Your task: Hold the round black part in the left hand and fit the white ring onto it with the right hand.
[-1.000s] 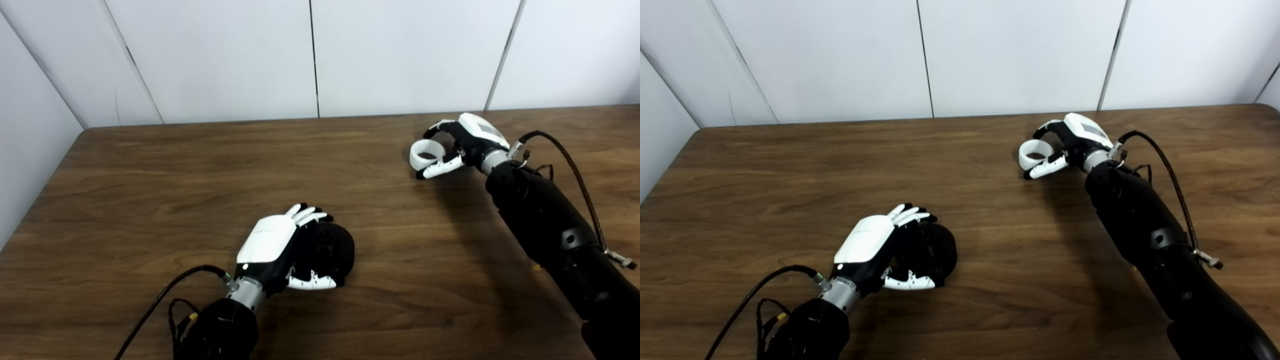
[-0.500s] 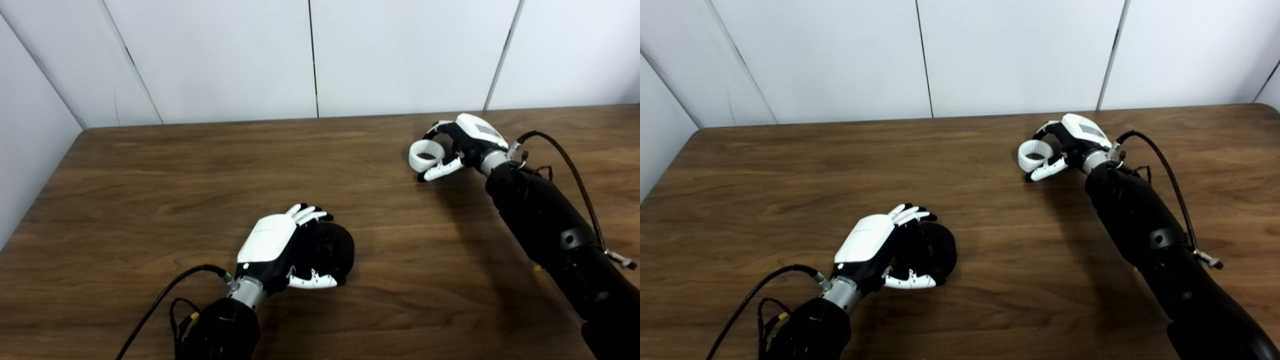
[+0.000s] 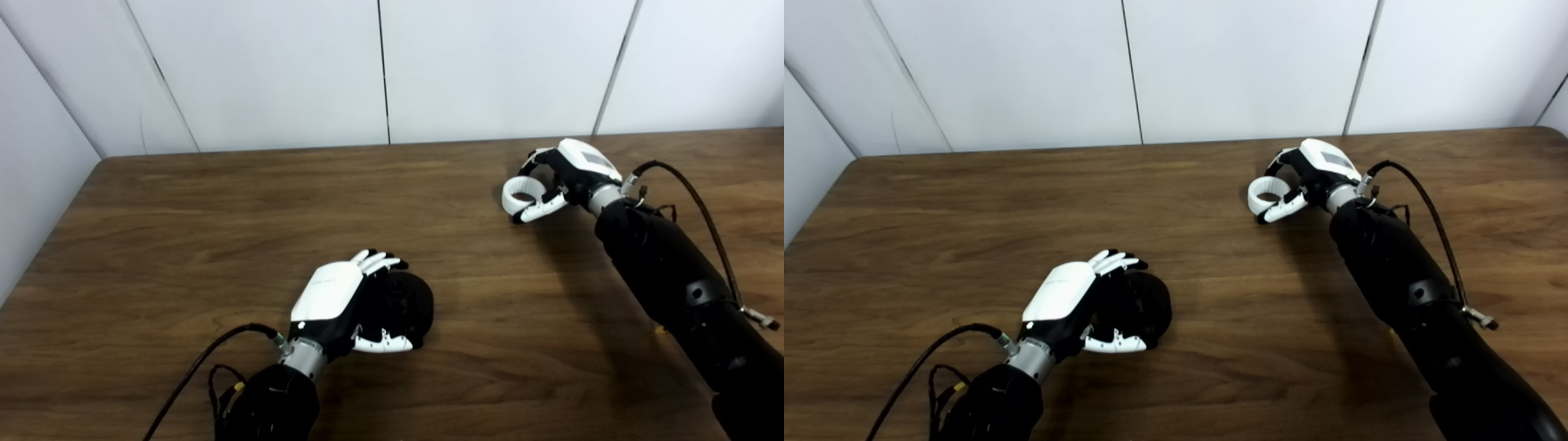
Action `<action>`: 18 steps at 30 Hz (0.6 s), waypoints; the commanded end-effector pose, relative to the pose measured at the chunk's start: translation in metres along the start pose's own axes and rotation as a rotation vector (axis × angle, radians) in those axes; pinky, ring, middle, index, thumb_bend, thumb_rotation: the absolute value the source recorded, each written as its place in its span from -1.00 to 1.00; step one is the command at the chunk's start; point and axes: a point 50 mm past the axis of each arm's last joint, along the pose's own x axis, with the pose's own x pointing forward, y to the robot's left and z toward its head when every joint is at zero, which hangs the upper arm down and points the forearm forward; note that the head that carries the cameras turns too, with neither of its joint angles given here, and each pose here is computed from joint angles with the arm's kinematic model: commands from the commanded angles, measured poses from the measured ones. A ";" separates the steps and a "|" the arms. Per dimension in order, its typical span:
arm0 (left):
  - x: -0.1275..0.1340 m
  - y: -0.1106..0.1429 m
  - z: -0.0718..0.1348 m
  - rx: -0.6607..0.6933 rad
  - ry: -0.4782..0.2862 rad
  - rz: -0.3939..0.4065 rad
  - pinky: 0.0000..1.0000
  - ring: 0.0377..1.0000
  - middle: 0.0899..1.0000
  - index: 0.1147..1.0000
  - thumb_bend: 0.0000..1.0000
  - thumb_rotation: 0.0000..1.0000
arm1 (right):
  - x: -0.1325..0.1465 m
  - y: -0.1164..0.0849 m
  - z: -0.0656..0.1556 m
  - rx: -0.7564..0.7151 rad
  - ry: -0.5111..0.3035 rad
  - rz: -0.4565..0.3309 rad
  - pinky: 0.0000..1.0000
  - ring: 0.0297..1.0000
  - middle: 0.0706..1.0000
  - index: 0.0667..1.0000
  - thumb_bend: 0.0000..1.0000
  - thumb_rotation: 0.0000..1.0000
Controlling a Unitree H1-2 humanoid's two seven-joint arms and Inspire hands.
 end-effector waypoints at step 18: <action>0.001 -0.004 0.006 -0.018 -0.029 -0.041 0.55 0.92 0.81 0.61 0.71 -0.24 | 0.005 -0.017 0.006 0.025 -0.054 -0.076 0.50 0.80 0.69 -0.09 0.05 -0.71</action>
